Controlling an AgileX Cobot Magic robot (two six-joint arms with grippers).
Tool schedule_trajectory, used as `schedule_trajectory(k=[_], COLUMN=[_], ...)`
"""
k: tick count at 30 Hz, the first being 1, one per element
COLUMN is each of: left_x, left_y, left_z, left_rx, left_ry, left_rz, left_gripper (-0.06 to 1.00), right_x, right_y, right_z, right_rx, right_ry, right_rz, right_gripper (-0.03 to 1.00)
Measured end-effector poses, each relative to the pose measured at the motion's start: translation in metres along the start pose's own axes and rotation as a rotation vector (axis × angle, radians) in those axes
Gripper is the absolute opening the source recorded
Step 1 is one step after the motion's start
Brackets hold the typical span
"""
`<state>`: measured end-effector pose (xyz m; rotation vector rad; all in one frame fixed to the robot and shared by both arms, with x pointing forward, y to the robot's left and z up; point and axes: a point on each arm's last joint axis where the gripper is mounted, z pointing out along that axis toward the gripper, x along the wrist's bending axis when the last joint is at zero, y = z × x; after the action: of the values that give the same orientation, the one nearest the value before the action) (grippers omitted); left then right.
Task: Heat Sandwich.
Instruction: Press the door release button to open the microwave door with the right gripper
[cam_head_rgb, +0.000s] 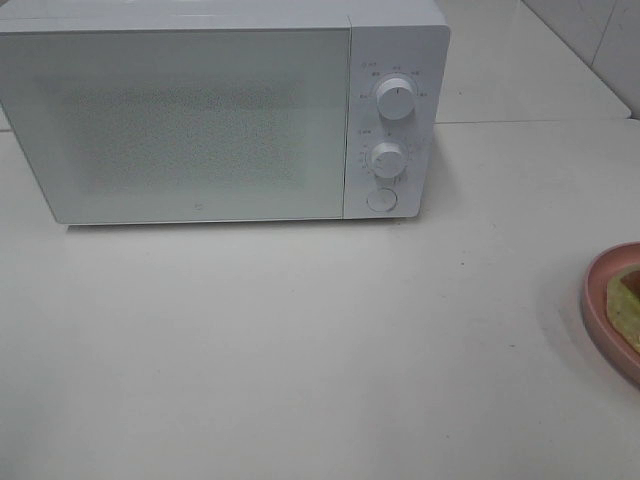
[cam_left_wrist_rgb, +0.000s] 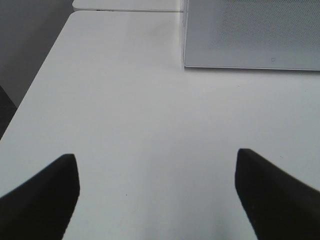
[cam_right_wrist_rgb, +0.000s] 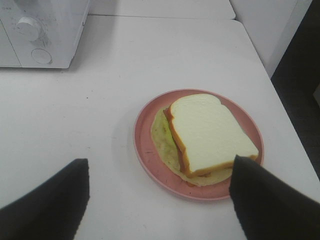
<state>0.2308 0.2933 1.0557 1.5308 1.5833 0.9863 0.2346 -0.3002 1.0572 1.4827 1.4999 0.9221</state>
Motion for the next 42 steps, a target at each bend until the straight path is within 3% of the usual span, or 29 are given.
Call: schedule_trajectory(k=[12, 22, 26, 31, 32, 35, 36, 37, 42], left_x=[0.000, 0.000, 0.000, 0.000, 0.000, 0.000, 0.000, 0.000, 0.000], left_y=[0.000, 0.000, 0.000, 0.000, 0.000, 0.000, 0.000, 0.000, 0.000], left_z=[0.000, 0.000, 0.000, 0.000, 0.000, 0.000, 0.000, 0.000, 0.000], left_rx=[0.000, 0.000, 0.000, 0.000, 0.000, 0.000, 0.000, 0.000, 0.000], left_ry=[0.000, 0.000, 0.000, 0.000, 0.000, 0.000, 0.000, 0.000, 0.000], left_rz=[0.000, 0.000, 0.000, 0.000, 0.000, 0.000, 0.000, 0.000, 0.000], left_gripper=[0.80, 0.80, 0.80, 0.80, 0.80, 0.80, 0.80, 0.80, 0.80], right_x=[0.000, -0.001, -0.001, -0.001, -0.001, 0.000, 0.000, 0.001, 0.001], right_y=[0.002, 0.024, 0.035, 0.045, 0.048, 0.054, 0.054, 0.057, 0.061], right_z=[-0.001, 0.005, 0.012, 0.021, 0.026, 0.033, 0.033, 0.040, 0.058], right_rx=[-0.016, -0.144, -0.194, -0.211, -0.209, -0.219, -0.219, -0.232, -0.245], right_ry=[-0.001, -0.005, -0.006, -0.005, 0.004, 0.018, 0.018, 0.027, 0.032], right_rz=[0.000, -0.001, -0.002, -0.002, 0.007, 0.024, 0.024, 0.039, 0.056], right_gripper=[0.75, 0.74, 0.69, 0.53, 0.45, 0.32, 0.32, 0.25, 0.17])
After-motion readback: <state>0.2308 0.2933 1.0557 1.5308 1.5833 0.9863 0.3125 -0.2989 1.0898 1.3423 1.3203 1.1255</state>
